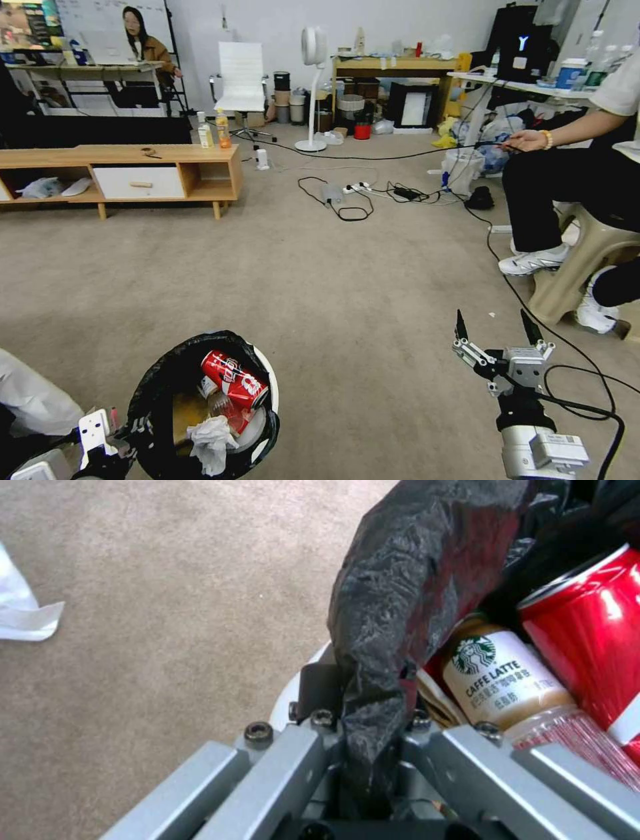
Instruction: Pick up the trash bin and place the garbage on the floor into it.
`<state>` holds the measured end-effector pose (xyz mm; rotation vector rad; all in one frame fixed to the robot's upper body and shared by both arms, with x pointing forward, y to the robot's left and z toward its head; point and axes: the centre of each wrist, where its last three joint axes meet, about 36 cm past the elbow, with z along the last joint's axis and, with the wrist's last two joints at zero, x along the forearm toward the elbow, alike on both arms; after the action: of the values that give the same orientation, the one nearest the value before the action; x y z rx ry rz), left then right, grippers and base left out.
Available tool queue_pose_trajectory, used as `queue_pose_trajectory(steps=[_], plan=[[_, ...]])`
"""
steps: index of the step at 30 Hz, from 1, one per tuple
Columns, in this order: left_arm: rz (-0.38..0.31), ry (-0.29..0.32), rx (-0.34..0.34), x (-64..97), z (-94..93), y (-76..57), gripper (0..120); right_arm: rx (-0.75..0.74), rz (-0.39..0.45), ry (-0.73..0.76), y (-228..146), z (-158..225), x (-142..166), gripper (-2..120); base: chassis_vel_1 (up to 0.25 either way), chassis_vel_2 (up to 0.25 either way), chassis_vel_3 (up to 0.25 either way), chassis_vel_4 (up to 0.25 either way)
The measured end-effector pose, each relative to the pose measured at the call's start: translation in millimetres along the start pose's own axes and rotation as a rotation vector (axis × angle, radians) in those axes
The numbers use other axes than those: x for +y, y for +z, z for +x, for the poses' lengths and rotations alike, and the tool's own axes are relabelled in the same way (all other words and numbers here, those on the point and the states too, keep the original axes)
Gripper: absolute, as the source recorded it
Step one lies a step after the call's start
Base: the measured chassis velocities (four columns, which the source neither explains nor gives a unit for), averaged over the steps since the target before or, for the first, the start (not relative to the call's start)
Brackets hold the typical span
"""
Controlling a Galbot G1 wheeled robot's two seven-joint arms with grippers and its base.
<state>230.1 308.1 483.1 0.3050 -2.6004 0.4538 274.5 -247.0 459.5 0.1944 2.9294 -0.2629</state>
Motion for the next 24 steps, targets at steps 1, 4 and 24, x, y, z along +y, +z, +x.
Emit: queue_pose_trajectory(steps=[1, 4, 24], plan=[[0.000, 0.000, 0.000, 0.0, -0.2, -0.1, 2, 0.000, 0.000, 0.000, 0, 0, 0, 100, 0.000, 0.000, 0.000, 0.000], [0.003, -0.003, -0.002, 0.4, -0.7, -0.3, 2, -0.009, -0.004, -0.005, 2, -2, -1, 100, 0.000, 0.000, 0.000, 0.000], [-0.001, -0.012, -0.012, 1.5, 4.5, -3.2, 2, -0.080, -0.030, -0.110, 15, -12, 2, 100, 0.000, 0.000, 0.000, 0.000]])
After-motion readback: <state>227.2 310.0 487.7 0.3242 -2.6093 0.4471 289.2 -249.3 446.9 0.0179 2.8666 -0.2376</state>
